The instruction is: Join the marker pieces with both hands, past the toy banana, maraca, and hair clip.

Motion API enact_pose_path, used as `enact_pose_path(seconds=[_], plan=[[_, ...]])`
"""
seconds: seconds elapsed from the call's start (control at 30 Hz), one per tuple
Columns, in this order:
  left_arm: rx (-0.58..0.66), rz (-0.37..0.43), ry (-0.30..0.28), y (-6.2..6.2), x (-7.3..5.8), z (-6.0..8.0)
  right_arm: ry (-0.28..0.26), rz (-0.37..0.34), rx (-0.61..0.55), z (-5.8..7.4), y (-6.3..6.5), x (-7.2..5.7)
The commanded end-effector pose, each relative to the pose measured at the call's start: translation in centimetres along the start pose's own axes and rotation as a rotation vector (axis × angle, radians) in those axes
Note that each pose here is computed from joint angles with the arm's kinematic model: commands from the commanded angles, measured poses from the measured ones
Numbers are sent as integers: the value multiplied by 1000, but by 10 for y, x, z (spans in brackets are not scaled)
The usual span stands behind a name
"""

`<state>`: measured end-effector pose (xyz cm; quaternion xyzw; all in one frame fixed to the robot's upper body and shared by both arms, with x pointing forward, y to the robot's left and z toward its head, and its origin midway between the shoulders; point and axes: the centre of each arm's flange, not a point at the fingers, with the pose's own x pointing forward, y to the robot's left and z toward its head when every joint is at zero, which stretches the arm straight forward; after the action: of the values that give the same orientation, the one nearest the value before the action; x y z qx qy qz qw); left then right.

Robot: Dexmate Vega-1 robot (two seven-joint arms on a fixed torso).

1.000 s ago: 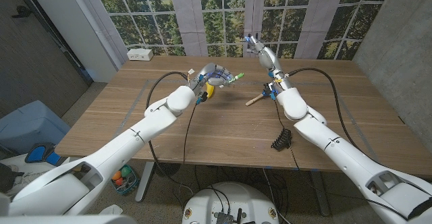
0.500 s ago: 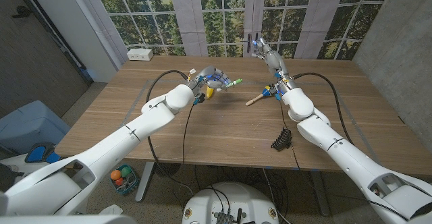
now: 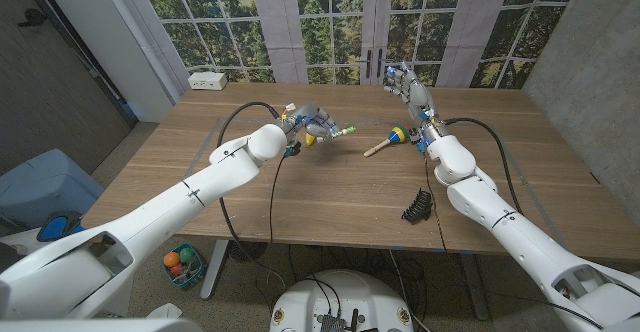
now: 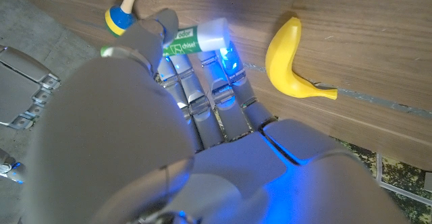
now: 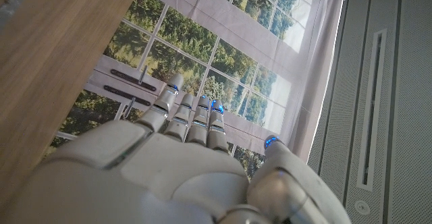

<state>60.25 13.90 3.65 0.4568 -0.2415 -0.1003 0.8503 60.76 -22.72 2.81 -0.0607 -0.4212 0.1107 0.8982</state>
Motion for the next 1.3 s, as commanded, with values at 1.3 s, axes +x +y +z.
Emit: enact_pose_path(seconds=[1.3], plan=[[589,-162,226,-19,8,18,31,-89,138,-22,-37,-20]])
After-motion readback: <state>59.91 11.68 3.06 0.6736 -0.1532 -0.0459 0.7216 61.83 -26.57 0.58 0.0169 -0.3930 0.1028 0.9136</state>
